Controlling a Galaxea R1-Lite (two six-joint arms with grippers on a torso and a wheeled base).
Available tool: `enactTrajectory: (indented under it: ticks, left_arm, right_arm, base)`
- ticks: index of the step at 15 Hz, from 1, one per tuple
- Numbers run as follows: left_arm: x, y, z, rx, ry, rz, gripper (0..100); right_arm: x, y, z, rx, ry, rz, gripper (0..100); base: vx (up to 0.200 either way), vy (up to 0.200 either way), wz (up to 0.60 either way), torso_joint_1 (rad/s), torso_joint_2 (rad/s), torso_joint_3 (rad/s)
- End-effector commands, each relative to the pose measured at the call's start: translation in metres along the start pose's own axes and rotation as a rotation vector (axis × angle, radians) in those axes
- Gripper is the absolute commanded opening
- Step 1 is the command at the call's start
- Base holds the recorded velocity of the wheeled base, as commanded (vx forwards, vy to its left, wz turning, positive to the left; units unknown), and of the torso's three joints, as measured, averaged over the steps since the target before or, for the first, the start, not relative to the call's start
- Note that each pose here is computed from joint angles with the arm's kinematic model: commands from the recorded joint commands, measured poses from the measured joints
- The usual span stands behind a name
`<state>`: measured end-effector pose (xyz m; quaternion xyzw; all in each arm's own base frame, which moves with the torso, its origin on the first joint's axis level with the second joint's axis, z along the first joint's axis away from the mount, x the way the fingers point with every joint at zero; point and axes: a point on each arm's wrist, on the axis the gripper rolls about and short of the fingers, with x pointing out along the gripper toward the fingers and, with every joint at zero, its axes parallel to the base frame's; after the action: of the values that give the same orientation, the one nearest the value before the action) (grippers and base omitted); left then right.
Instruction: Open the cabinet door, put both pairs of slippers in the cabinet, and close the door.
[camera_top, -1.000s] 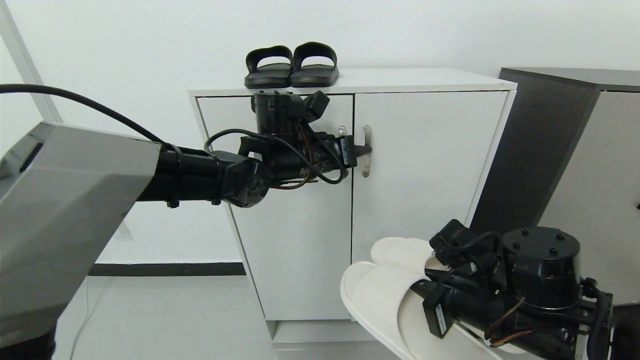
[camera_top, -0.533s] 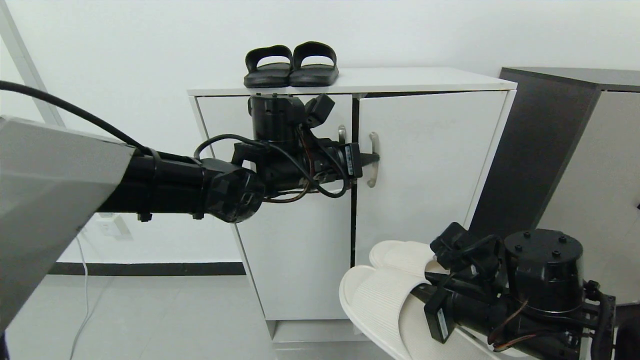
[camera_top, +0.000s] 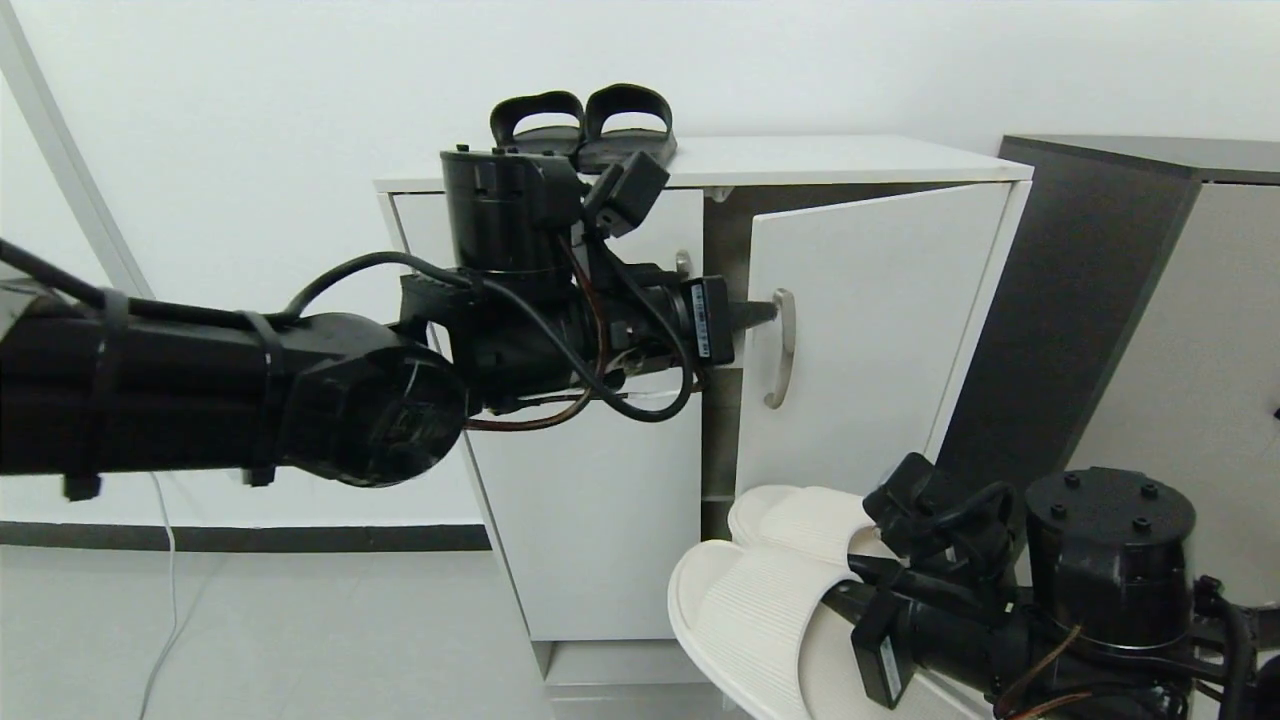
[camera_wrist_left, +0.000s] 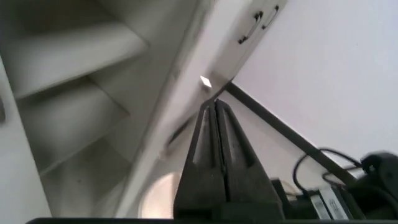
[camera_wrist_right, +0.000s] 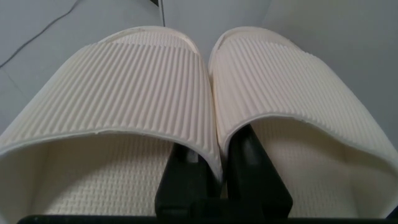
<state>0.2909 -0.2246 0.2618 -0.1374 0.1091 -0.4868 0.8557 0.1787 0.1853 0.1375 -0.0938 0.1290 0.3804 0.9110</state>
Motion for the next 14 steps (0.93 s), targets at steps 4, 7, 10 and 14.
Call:
enactTrajectory:
  ticks: [4, 7, 10, 14]
  left_arm:
    - [-0.028, -0.012, 0.008, 0.006, -0.024, 0.005, 0]
    - [-0.022, 0.012, 0.007, -0.009, -0.021, 0.051, 0]
    - [-0.005, 0.031, 0.004, -0.024, -0.051, 0.065, 0]
    - [0.024, 0.048, 0.004, -0.045, -0.072, 0.055, 0]
  right_arm:
    - [-0.006, 0.003, 0.002, -0.006, -0.013, 0.010, 0]
    - [-0.008, 0.005, 0.002, -0.009, -0.015, 0.017, 0]
    - [-0.009, 0.007, 0.000, -0.013, -0.007, 0.028, 0]
    - [-0.008, 0.013, -0.005, -0.020, 0.012, 0.048, 0]
  base:
    - [0.000, 0.000, 0.00, 0.000, 0.00, 0.000]
    - [0.000, 0.000, 0.00, 0.000, 0.00, 0.000]
    - [0.000, 0.000, 0.00, 0.000, 0.00, 0.000]
    - [0.000, 0.000, 0.00, 0.000, 0.00, 0.000]
